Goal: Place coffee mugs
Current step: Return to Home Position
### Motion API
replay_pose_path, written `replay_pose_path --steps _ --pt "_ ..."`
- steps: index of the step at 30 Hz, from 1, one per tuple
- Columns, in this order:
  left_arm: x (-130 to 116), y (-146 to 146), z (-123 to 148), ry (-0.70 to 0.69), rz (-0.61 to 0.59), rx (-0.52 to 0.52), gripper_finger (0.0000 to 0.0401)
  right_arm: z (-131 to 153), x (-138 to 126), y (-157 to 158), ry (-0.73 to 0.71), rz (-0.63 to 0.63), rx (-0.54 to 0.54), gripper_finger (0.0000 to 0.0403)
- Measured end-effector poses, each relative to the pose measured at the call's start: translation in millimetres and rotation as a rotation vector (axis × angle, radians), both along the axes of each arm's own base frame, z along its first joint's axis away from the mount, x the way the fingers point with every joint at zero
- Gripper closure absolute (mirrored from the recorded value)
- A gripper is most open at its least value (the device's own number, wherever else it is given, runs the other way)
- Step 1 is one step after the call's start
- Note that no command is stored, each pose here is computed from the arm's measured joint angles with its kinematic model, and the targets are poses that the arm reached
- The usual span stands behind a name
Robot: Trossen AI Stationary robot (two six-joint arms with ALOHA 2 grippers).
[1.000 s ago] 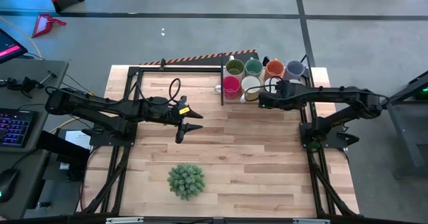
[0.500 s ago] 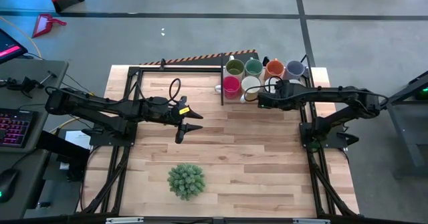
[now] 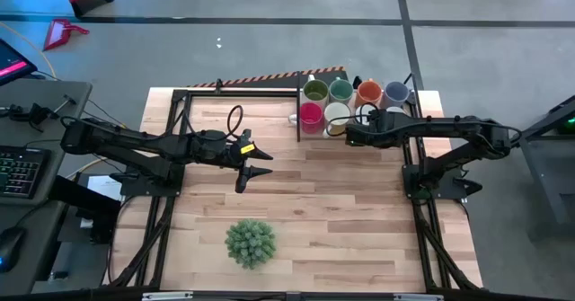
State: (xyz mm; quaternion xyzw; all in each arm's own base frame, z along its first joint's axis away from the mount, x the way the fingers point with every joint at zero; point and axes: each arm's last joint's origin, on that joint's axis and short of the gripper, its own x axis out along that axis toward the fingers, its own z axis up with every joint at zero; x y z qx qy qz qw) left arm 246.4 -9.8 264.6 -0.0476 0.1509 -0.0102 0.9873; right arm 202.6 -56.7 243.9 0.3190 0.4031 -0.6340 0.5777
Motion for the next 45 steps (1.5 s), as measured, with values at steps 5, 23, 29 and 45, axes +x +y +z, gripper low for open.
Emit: replay_pose_path --steps 5,23,29,45 --pt "0 0 0 0.000 -0.001 0.000 0.0222 -1 0 4 0.013 0.038 0.053 0.0380" --pt "-26 5 28 -0.114 0.041 0.039 0.0222 84 -14 56 -0.309 0.849 -0.143 0.0380" --pt "-37 9 35 -0.126 0.087 0.012 0.0222 111 -48 61 -0.503 1.030 -0.258 0.0380" --pt "-39 9 37 -0.141 0.104 -0.010 0.0222 38 -81 70 -1.007 1.390 -0.402 0.0380"
